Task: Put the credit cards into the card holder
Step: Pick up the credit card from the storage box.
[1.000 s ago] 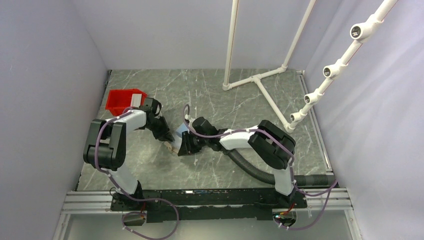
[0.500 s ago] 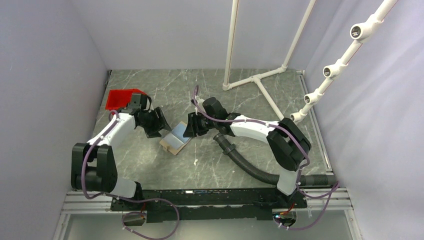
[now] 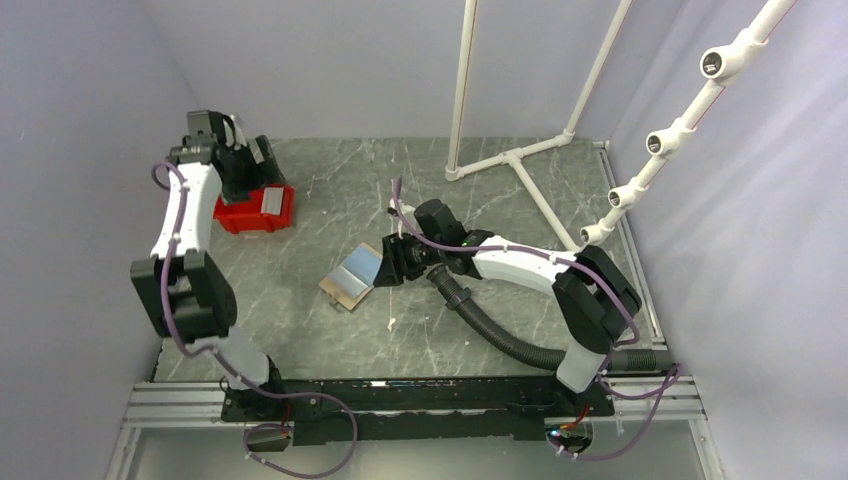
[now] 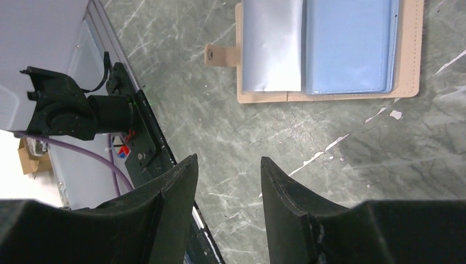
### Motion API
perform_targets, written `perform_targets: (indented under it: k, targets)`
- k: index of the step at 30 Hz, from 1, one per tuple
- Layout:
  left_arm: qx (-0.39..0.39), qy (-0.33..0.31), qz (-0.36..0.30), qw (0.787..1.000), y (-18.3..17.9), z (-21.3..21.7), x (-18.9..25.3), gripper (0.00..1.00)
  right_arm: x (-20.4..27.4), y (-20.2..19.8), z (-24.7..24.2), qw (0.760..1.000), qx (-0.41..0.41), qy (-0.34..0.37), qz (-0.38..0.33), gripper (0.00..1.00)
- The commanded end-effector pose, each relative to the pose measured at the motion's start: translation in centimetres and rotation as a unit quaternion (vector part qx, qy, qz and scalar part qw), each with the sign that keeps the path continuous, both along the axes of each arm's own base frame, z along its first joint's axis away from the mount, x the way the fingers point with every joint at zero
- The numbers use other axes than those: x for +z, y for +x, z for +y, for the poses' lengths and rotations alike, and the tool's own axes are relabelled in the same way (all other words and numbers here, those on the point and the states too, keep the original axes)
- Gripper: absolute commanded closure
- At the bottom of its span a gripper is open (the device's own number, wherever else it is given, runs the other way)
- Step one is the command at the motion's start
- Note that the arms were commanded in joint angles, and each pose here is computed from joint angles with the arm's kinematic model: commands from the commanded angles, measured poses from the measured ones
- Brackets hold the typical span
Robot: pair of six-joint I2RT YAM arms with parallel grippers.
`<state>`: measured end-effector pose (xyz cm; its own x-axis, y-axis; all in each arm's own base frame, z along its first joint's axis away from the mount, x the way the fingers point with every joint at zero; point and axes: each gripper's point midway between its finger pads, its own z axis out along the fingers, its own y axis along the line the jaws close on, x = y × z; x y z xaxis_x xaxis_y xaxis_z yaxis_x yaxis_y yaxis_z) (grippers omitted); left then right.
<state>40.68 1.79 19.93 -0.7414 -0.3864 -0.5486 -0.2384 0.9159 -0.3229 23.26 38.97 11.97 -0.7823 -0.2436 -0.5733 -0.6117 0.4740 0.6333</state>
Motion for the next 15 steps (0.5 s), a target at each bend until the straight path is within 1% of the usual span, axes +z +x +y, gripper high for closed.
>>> perform_targets:
  k: [1, 4, 9, 15]
  targets:
    - [-0.043, 0.038, 0.030, 0.998, 3.2, 3.6, -2.2, 0.01, 2.2, -0.4, -0.2, 0.999, 0.019, 0.027, -0.018, 0.51]
    - [-0.042, 0.037, 0.056, 0.997, 5.0, 4.9, -3.8, 0.01, 2.7, -0.2, -0.7, 0.999, 0.015, 0.033, -0.013, 0.51]
    - [-0.043, 0.006, 0.045, 0.998, 7.8, 5.4, -6.6, 0.01, 3.6, 0.8, -2.1, 0.999, 0.004, 0.036, -0.014, 0.51]
    - [-0.035, -0.026, 0.063, 0.997, 8.0, 6.6, -10.3, 0.01, 3.4, 1.3, -3.6, 0.999, -0.006, 0.025, -0.018, 0.51]
